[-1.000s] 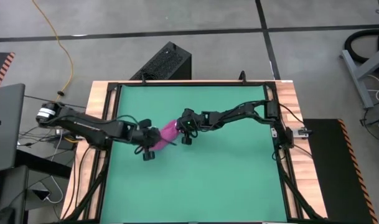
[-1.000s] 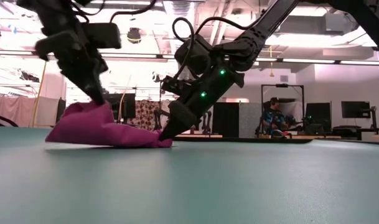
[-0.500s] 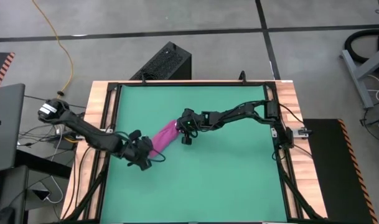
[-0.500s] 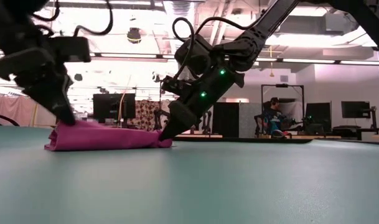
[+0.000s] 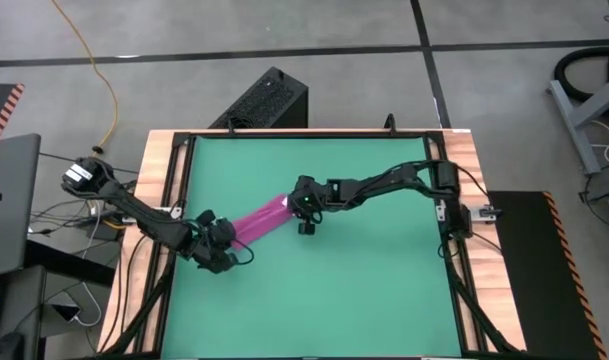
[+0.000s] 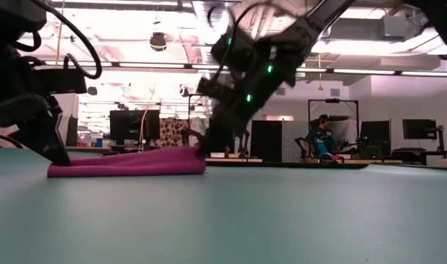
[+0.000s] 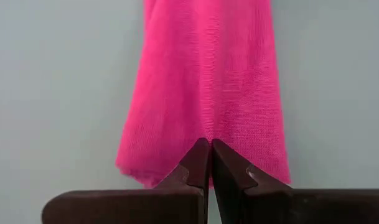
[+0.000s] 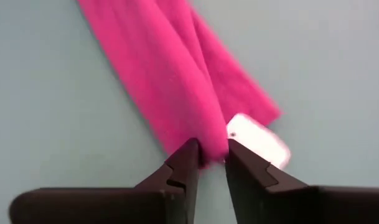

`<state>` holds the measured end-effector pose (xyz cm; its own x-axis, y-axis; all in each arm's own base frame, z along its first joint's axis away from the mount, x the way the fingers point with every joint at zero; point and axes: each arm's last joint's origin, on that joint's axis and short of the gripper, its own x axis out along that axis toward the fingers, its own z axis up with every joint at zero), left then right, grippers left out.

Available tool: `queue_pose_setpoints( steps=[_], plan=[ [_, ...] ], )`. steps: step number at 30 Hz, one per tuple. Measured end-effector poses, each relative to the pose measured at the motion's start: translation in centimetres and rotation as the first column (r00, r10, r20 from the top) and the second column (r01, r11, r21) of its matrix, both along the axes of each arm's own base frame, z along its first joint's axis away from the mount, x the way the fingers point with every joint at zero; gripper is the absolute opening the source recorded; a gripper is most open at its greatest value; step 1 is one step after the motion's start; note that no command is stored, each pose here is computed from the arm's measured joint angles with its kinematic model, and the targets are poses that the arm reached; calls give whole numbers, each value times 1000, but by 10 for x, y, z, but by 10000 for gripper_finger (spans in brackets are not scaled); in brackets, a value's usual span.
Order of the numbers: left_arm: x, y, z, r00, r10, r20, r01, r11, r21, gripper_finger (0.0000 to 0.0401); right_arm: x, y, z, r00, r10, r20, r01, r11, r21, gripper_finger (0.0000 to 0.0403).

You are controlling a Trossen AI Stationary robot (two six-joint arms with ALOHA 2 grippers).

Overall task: Roll towel into tight, uniform cylinder
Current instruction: Roll the pink towel

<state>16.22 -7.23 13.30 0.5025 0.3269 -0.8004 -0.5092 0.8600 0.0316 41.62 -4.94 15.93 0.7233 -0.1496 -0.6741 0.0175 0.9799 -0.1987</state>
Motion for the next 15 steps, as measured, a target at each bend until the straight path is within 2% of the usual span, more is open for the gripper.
queue_pose_setpoints(
  steps=[4, 8, 10, 15],
  plan=[
    [1, 0, 1, 998, -68, -4, 68, 994, 83, 0, -5, 5, 31, 994, 87, 72, -87, 996, -5, 116],
    [3, 5, 2, 989, -138, -49, 146, 959, 242, 0, -6, 10, 39, 973, 202, 109, -205, 979, 17, 125],
    [4, 8, 2, 982, -167, -86, 185, 945, 271, 0, -5, 10, 40, 965, 236, 116, -239, 971, 10, 127],
    [5, 10, 1, 950, -261, -170, 300, 913, 275, 0, -3, 3, 35, 957, 258, 129, -259, 966, -14, 128]
  ],
)
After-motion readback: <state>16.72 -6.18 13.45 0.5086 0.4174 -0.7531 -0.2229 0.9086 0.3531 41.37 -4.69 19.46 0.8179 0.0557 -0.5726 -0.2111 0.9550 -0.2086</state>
